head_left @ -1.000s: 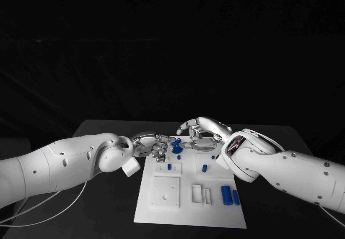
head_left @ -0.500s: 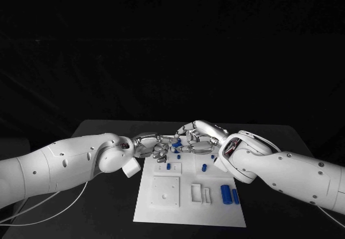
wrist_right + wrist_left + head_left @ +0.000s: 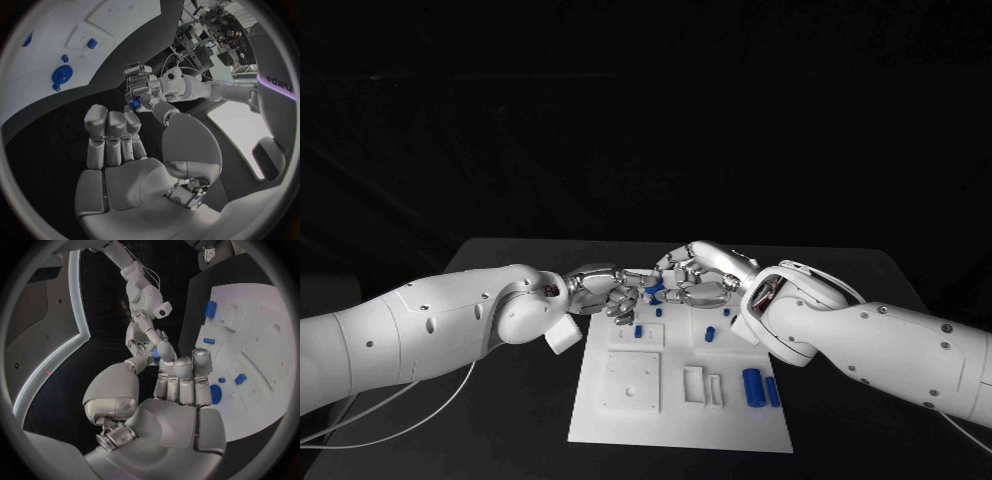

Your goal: Assemble the parts on the task board

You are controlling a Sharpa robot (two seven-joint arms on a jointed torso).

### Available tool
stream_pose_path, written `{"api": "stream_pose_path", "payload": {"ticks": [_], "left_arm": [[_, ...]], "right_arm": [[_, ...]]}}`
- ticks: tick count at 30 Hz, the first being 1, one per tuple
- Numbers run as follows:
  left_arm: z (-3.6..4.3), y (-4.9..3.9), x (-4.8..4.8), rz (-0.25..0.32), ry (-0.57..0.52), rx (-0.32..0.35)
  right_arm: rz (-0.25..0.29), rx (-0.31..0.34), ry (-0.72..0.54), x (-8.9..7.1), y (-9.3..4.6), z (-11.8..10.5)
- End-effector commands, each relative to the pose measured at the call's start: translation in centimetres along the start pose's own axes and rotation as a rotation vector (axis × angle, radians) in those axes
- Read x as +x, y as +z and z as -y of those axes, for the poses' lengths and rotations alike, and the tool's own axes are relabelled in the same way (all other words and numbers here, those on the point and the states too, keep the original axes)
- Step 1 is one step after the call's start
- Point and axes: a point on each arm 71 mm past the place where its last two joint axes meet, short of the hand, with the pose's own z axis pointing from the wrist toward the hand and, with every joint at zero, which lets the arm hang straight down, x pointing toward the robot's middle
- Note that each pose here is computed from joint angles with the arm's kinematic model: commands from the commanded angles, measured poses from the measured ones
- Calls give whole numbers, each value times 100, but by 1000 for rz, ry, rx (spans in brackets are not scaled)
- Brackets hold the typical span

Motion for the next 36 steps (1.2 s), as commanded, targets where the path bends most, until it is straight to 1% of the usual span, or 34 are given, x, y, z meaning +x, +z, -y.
{"api": "stream_pose_path", "payload": {"ticks": [1,12,19,29,36], "left_arm": [[17,6,17,-15,8,14],[20,11,10,-3,7,17],[23,12,0,13,1,20],[15,5,-38,60,-9,12],[11,6,-51,80,-7,6]], "right_arm": [[-27,-21,5,27,-1,-22],[-41,-30,-10,53,2,-35],[-34,-19,-41,68,3,-44],[-15,-3,-61,72,-10,-47],[-8,11,-69,83,-8,-49]]}}
